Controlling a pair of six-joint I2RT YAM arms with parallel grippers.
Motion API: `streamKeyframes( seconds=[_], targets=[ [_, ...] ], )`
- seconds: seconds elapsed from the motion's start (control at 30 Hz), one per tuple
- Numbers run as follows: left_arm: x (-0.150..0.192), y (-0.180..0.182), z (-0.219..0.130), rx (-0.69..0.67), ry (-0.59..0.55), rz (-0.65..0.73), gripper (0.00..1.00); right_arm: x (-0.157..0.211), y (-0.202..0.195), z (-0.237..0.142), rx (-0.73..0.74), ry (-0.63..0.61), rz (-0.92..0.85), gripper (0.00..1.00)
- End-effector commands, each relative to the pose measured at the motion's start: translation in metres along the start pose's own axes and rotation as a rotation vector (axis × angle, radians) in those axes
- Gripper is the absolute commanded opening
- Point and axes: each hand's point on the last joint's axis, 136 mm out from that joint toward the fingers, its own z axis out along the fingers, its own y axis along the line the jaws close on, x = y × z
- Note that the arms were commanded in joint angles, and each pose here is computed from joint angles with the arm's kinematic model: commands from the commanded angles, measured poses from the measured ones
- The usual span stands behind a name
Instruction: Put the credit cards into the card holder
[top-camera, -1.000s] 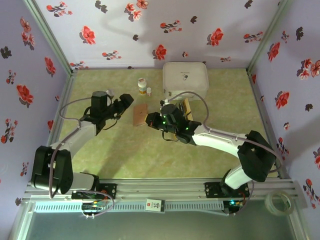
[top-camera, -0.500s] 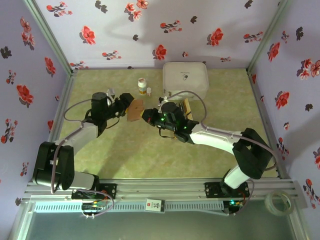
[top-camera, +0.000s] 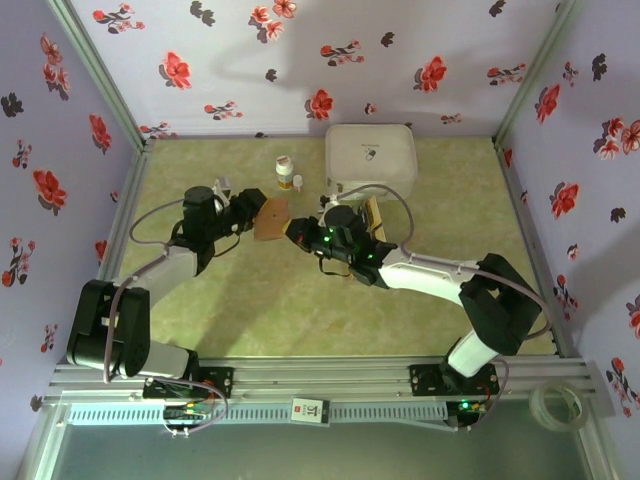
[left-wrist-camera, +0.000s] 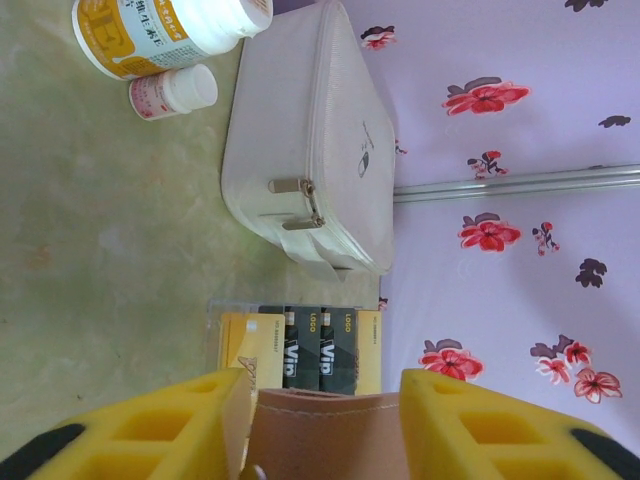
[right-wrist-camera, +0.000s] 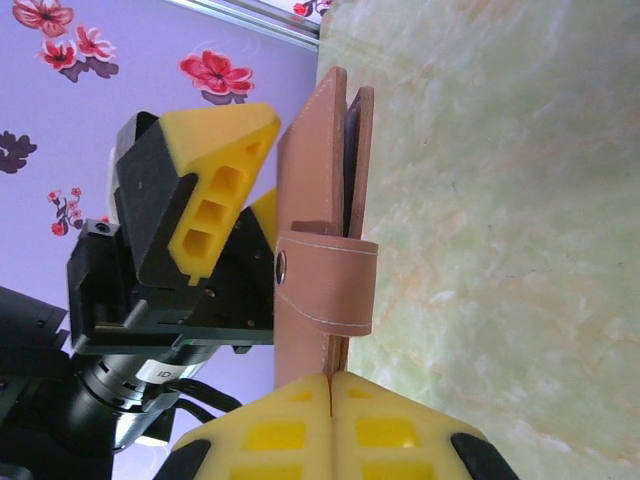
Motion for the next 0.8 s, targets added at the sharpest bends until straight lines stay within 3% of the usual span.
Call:
streamKeyframes(
  seconds=[0.0,0.27,0.6,0.63,0.77],
  targets=[
    [0.002,-0.007,-0.003,0.035,0.007,0.026,0.40,-0.002,-0.008,0.001,-0.002,-0.012,0.026,0.00],
    [0.001,-0.005,-0.003,0.034,0.005,0.028,0.31,-0.003,-0.014,0.002,0.003,-0.013,0.036,0.00],
    [0.003,-0.006,-0.003,0.044,0.006,0.048,0.08,-0.001,-0.015,0.005,-0.001,0.000,0.038,0.00],
    [0.003,-0.007,-0.004,0.046,0.006,0.060,0.05,-0.001,-0.015,0.005,0.001,0.002,0.035,0.04],
    [0.005,-0.009,-0.009,0.036,0.008,0.134,0.00,-0.001,-0.019,-0.003,0.048,0.007,-0.007,0.34]
  ],
)
